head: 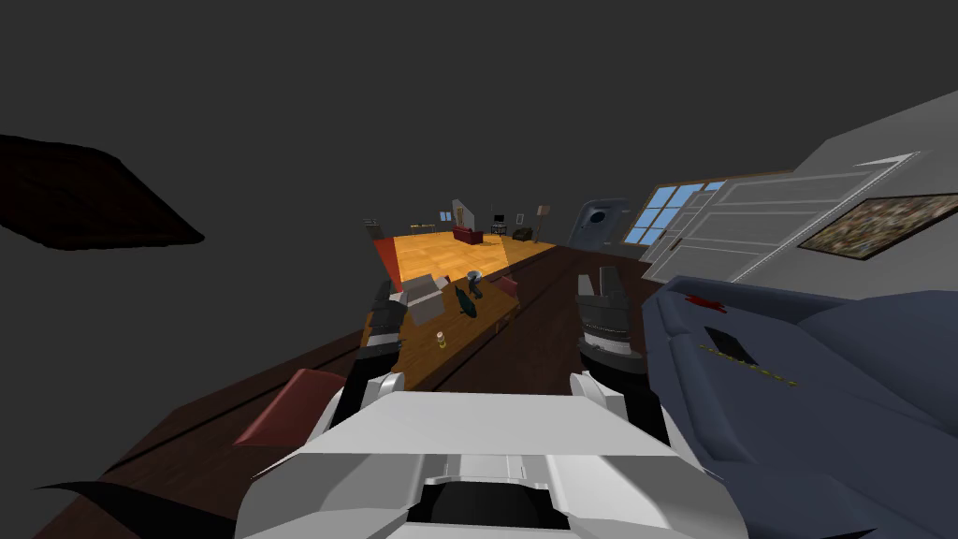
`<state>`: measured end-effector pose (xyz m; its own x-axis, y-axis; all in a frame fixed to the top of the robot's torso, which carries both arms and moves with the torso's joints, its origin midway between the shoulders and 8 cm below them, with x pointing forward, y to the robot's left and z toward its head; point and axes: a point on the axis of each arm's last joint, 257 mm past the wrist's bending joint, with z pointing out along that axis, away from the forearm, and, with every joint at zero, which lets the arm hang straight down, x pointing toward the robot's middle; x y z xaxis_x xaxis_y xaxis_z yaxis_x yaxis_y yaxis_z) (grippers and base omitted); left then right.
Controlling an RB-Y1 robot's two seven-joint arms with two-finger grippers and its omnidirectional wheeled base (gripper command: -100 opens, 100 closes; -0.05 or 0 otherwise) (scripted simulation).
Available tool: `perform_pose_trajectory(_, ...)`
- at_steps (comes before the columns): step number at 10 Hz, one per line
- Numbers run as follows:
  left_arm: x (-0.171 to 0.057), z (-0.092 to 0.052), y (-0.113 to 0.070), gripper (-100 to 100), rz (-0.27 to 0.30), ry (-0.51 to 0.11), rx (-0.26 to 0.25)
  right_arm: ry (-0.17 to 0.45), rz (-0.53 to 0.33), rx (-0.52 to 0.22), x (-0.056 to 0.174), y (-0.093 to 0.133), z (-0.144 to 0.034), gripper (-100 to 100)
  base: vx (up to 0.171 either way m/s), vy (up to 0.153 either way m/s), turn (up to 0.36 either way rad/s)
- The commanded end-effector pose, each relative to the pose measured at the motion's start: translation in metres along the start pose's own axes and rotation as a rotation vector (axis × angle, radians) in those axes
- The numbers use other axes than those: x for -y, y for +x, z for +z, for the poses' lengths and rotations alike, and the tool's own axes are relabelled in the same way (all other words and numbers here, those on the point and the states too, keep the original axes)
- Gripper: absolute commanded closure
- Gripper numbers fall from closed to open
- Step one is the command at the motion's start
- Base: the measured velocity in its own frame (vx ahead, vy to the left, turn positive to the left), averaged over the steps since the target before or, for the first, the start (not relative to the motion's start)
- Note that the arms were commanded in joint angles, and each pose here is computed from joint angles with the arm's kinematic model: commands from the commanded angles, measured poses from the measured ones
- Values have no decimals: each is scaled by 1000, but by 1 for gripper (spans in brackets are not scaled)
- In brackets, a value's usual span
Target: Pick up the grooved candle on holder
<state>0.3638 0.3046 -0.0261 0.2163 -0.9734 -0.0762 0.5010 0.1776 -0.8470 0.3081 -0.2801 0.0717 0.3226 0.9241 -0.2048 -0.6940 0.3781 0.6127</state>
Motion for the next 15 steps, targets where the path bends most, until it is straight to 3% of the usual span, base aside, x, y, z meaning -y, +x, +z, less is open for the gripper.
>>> perform_pose_trajectory(1, -12, 0, 8, -100, 32, -27, -43, 0, 0, 0, 0, 0, 0, 0, -60, -89, 28)
perform_pose_trajectory(6, -54, -1, 22, -100, 110, -120, -133, 0, 0, 0, 0, 0, 0, 0, -57, -106, 14)
perform_pose_trajectory(11, -119, -12, 30, -100, 204, -272, -220, 0, 0, 0, 0, 0, 0, 0, -7, -71, -22)
perform_pose_trajectory(12, -119, -12, 30, -100, 204, -272, -220, 0, 0, 0, 0, 0, 0, 0, 0, -43, -9)
perform_pose_trajectory(15, -166, -26, 29, -100, 261, -388, -264, 0, 0, 0, 0, 0, 0, 0, -5, -43, -44)
